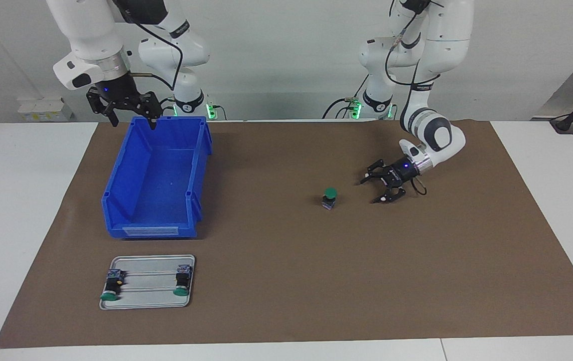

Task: Place and press button with both arms

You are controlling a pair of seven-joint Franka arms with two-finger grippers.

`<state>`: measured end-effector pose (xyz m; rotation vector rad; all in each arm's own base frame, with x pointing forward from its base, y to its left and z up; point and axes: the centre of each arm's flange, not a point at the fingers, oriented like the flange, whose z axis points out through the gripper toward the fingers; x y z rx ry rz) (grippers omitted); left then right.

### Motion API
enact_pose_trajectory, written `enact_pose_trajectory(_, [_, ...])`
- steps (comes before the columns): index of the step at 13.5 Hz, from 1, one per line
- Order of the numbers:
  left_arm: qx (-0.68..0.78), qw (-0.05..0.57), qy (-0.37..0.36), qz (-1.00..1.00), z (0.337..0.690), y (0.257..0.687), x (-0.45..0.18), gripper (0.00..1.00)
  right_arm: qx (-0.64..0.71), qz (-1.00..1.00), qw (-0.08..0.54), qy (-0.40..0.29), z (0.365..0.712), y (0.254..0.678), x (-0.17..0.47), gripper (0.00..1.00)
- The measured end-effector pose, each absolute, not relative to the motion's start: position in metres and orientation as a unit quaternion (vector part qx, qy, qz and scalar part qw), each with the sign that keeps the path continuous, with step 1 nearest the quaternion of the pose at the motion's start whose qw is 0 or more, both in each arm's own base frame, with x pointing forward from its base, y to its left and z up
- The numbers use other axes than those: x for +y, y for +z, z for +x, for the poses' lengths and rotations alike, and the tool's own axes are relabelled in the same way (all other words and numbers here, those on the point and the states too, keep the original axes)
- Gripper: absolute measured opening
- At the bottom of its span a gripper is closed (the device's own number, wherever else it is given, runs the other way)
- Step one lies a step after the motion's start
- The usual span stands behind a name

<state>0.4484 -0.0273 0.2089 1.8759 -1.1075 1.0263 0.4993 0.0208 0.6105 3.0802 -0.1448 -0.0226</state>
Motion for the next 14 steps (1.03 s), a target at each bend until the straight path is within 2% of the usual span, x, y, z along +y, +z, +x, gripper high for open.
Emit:
enact_pose_trajectory(4, [-0.4,0.369,0.378,0.749,0.456,0.229,-0.023,0.83,-0.047,0.998,0.029,-0.007,0.499,0.611,0.021,1.0])
enact_pose_trajectory(9, [-0.359,0.358,0.329,0.797,0.467,0.286,-0.023,0.83,-0.047,0.998,0.029,-0.007,0.499,0.611,0.021,1.0])
enact_pose_trajectory(14, [-0.307,0.321,0.311,0.84,0.47,0.332,-0.067,0.83,-0.047,0.998,0.029,-0.007,0.499,0.611,0.021,1.0])
